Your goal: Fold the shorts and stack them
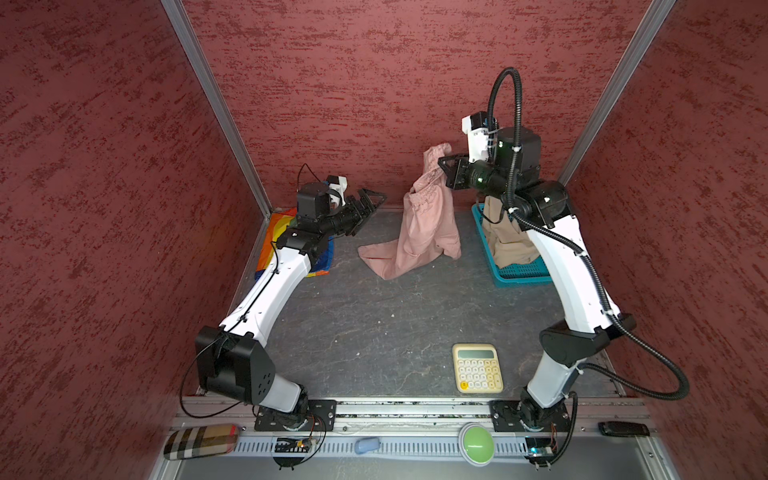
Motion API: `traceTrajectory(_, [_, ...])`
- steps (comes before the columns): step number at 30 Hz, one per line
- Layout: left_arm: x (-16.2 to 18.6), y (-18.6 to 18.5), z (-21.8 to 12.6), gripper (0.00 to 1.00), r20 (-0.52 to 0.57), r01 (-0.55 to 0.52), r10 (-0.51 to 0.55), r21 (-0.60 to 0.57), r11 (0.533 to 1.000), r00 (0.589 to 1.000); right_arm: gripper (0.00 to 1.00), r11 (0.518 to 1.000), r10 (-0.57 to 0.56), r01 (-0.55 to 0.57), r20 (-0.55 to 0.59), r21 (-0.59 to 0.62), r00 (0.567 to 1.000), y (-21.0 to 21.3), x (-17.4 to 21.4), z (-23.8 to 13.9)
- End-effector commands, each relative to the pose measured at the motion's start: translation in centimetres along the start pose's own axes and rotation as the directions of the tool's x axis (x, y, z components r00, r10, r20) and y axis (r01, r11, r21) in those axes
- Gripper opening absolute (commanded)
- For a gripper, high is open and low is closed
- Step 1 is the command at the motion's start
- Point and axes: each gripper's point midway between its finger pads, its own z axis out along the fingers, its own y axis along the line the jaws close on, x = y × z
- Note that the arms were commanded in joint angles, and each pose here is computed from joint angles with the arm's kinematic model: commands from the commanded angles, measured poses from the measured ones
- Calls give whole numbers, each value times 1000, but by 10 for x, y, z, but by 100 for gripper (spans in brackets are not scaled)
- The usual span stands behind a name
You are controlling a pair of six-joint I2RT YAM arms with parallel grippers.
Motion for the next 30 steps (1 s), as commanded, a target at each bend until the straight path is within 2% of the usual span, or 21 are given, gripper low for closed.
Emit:
traceTrajectory(1, [-12, 14, 24, 99, 13, 107, -108, 53, 993, 994, 0, 995, -96, 95, 37, 18, 995, 0, -3, -25])
traceTrajectory(4, [-2, 9, 45, 99, -55, 148, -143, 92, 985, 988, 0, 988, -76, 83, -53, 131, 996, -29, 26, -12])
traceTrajectory(7, [21, 5, 60, 99, -126, 154, -143, 82, 985, 982, 0, 991, -34, 44, -82, 127, 996, -34, 46, -4])
traceTrajectory(9, [37, 19, 68, 99, -161, 197, -188, 40, 980, 969, 0, 992, -18, 26, -63, 126, 998, -36, 51, -5])
traceTrajectory(12, [55, 45, 73, 100, -202, 267, -261, 3, 964, 944, 0, 987, 16, 4, -125, 160, 992, -46, 77, -2])
traceTrajectory(14, [59, 61, 68, 99, -196, 292, -290, -19, 956, 937, 0, 981, 67, -34, -166, 193, 984, -59, 114, -3])
traceTrajectory(16, [60, 74, 62, 99, -187, 292, -295, -44, 955, 937, 0, 977, 154, -120, -191, 177, 970, -62, 159, -9])
traceTrajectory(19, [61, 92, 58, 99, -191, 296, -308, -91, 951, 932, 0, 952, 301, -268, -283, 151, 911, -54, 237, -12])
traceTrajectory(23, [67, 117, 59, 99, -211, 317, -343, -147, 937, 915, 0, 937, 348, -308, -382, 163, 856, -36, 311, -29])
traceTrajectory(24, [70, 123, 60, 99, -220, 321, -350, -158, 934, 910, 4, 935, 355, -313, -398, 170, 846, -36, 323, -36])
traceTrajectory(25, [73, 128, 60, 99, -228, 325, -358, -170, 930, 905, 19, 933, 358, -310, -407, 181, 841, -37, 328, -42])
traceTrajectory(26, [76, 131, 61, 99, -233, 327, -363, -180, 928, 902, 28, 936, 349, -292, -413, 195, 841, -40, 328, -47])
traceTrajectory(30, [96, 138, 75, 99, -288, 329, -380, -209, 921, 879, 68, 951, 258, -169, -364, 259, 895, -52, 286, -58])
